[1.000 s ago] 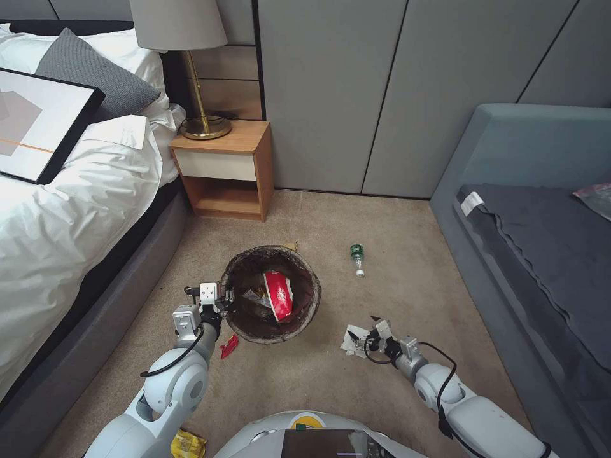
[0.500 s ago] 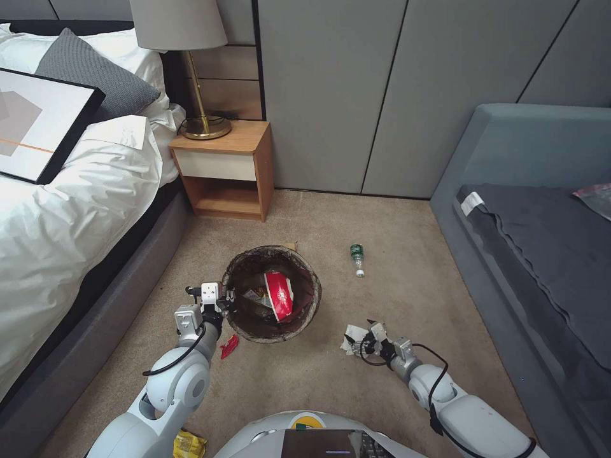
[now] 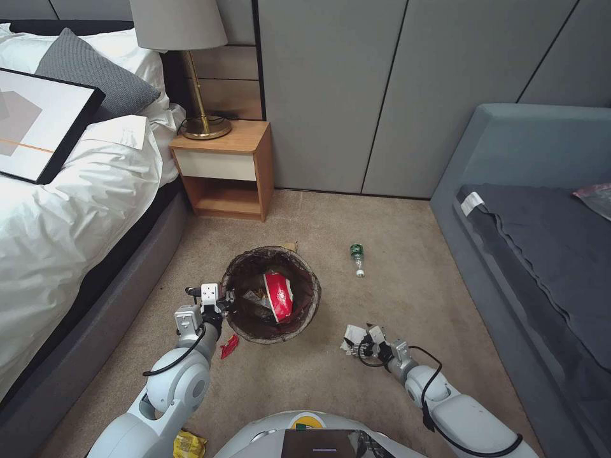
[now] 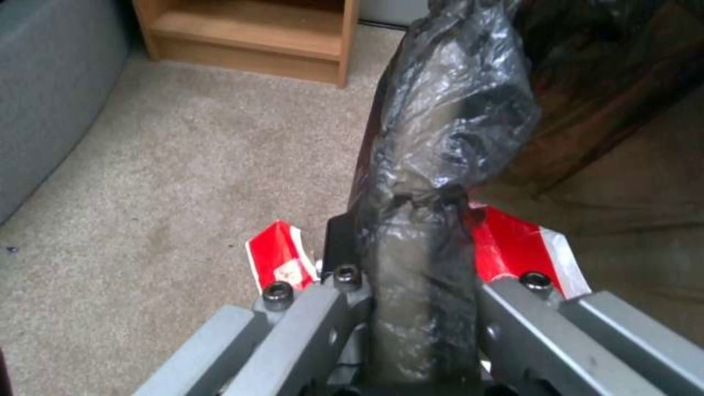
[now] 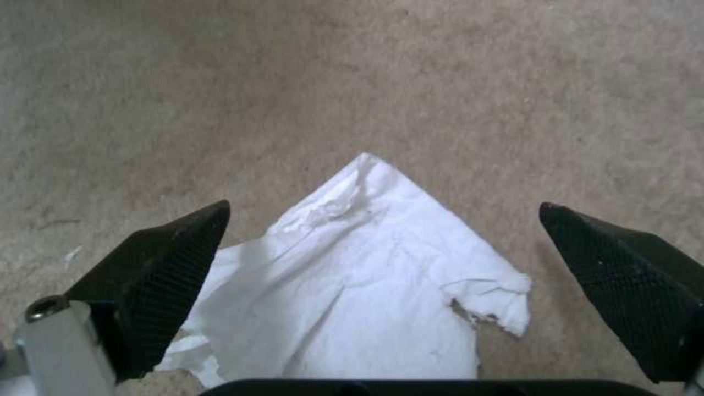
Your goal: Pick up the trash bin, then pick up the garbage from the floor and place it into the trash bin.
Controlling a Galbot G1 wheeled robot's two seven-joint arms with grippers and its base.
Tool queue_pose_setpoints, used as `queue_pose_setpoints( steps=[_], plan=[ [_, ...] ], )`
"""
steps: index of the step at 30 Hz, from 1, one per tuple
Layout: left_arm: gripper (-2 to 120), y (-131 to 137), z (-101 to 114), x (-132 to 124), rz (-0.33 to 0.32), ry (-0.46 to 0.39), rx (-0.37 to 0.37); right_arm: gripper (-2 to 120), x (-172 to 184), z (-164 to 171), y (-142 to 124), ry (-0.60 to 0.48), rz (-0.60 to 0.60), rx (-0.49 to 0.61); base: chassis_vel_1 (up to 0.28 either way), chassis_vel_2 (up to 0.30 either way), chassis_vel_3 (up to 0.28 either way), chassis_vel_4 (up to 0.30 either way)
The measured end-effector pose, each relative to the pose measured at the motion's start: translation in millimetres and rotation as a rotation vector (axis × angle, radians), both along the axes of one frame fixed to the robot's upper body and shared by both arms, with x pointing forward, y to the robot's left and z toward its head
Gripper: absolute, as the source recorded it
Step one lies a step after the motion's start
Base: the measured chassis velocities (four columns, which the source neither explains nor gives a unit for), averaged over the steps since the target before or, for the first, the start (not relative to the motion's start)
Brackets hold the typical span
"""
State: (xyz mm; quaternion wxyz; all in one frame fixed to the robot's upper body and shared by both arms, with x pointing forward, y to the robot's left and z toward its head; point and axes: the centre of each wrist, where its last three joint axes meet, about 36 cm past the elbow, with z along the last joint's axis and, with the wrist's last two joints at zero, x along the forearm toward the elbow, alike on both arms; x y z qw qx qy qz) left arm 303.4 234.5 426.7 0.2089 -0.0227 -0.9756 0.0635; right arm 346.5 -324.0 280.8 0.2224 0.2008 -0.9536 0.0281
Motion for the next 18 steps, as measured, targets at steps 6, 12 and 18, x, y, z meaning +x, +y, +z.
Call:
queue_pose_setpoints(
  steps=[6, 12, 18],
  plan=[
    [3, -2.9, -1.7, 1.0, -0.001, 0.002, -0.007, 100, -4.8, -31.2, -10.4, 0.041, 0.041, -0.034, 0.0, 0.0, 0.0, 0.0],
    [3, -3.9, -2.6, 0.8, -0.001, 0.004, -0.009, 100, -5.8, -44.1, -12.0, 0.055, 0.066, -0.048, 0.0, 0.0, 0.0, 0.0],
    [3, -4.3, -2.7, 0.8, 0.001, 0.003, -0.01, 100, -7.3, -56.6, -9.1, 0.067, 0.082, -0.061, 0.0, 0.0, 0.0, 0.0]
  ],
)
